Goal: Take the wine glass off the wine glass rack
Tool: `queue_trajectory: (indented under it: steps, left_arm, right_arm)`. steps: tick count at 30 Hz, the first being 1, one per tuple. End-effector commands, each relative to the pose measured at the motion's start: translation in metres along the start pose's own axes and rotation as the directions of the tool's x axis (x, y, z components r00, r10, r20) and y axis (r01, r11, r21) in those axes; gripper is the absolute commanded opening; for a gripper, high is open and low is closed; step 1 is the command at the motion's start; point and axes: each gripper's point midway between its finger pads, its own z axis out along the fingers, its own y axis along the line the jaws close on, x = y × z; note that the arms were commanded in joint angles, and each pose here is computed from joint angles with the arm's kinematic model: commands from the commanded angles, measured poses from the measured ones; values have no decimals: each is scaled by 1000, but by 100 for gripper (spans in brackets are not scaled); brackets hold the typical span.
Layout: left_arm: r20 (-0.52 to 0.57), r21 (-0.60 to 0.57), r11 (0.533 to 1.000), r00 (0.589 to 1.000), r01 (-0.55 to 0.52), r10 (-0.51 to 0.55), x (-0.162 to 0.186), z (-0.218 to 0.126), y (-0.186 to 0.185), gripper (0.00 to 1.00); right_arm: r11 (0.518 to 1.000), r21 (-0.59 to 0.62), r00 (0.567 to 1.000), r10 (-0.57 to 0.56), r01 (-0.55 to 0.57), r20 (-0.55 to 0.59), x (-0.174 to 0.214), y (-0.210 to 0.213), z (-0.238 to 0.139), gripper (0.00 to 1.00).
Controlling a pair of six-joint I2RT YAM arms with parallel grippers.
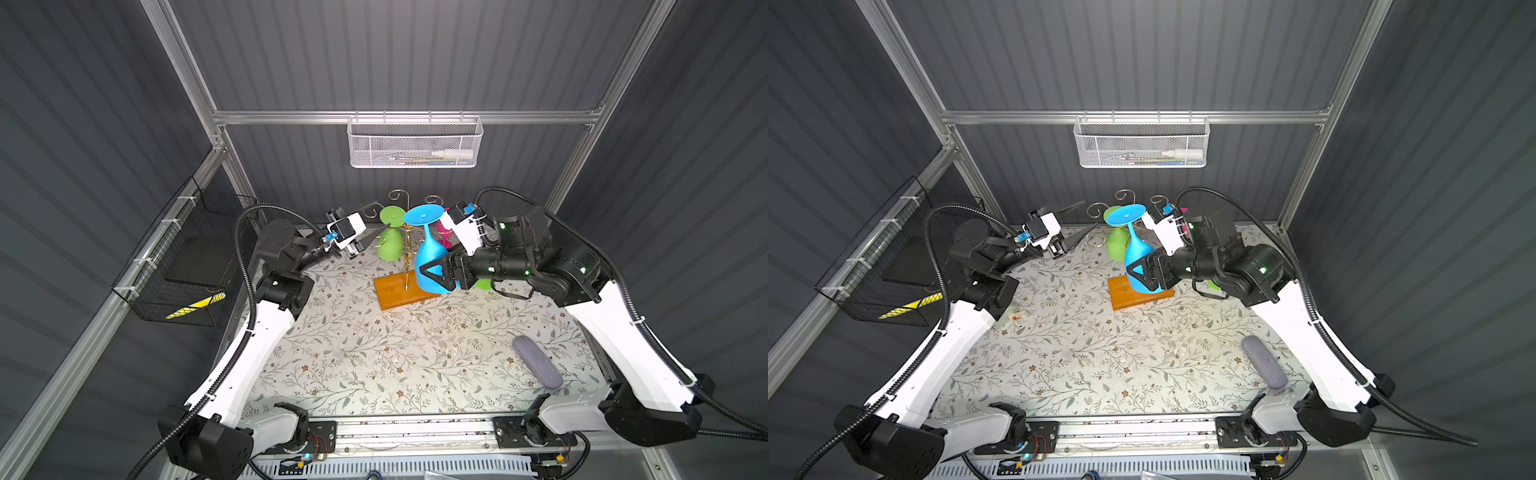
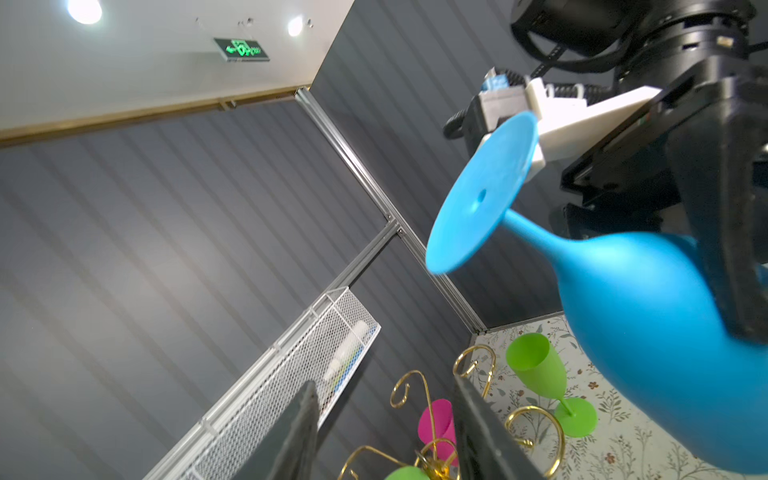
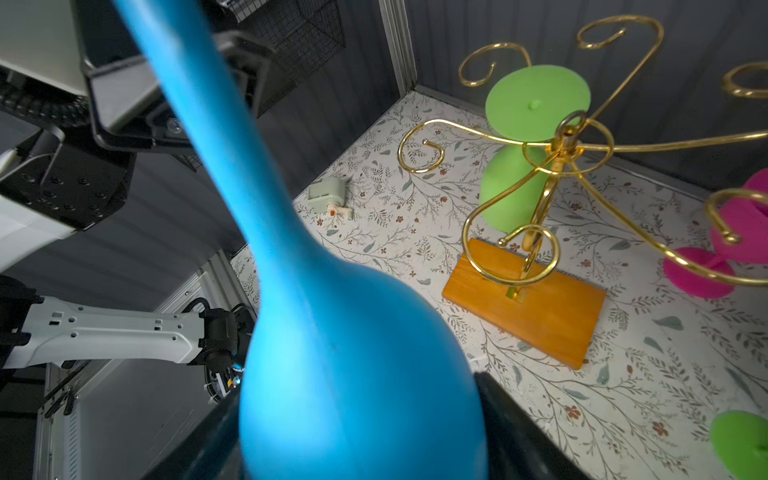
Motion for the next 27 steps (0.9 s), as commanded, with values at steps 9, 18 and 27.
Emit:
queue_trajectory:
  steps: [9,18,27]
  left_arm:
    - [96,111,987,990,-112,102,-19,16,-16,51]
    - [105,120,985,988,-122,109,-21,19,-16,40]
    - [58,136,987,996,-80,72,-13,19,-18,7]
  right_arm:
    - [994,-106,999,21,-26,-49,0,17,6,61]
    - [988,-137,994,64,-76,-94,8,18,19,60]
    - [986,-141,994,74,-85,-83,5,18,21,67]
